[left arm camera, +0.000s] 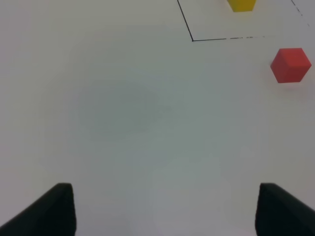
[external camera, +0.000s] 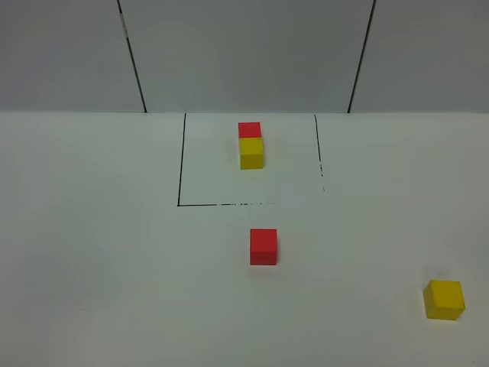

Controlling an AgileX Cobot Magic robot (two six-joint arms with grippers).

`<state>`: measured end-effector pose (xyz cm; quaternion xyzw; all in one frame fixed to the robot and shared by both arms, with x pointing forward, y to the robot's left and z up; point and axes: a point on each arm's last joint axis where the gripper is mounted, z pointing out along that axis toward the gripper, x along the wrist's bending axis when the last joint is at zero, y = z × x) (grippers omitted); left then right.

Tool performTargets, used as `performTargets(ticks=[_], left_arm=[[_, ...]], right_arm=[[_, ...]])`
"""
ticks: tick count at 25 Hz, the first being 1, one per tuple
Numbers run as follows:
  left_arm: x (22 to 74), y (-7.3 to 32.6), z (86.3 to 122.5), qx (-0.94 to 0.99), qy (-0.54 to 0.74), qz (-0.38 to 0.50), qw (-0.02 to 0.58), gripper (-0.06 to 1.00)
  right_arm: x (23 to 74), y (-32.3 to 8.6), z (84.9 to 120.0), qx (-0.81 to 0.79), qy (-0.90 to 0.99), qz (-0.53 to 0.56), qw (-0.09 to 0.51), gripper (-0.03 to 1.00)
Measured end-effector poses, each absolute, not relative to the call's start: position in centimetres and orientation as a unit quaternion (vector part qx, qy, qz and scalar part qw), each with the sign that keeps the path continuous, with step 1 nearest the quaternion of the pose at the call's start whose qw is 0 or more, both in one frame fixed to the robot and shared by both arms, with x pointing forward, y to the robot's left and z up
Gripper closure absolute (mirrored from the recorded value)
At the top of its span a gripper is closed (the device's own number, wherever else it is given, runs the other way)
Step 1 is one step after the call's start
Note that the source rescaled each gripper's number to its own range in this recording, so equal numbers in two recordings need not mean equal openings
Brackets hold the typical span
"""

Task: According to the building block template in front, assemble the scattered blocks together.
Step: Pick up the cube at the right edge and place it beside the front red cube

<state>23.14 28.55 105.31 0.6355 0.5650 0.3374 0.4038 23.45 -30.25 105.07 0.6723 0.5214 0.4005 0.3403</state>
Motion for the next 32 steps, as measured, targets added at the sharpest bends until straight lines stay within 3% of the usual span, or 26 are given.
performTargets(ticks=[32], left_arm=[[23.14,28.55,105.31,0.635,0.565,0.337,0.404,0.37]], right_arm=[[23.45,-30.25,105.07,0.672,0.521,0.401,0.34,0.24]])
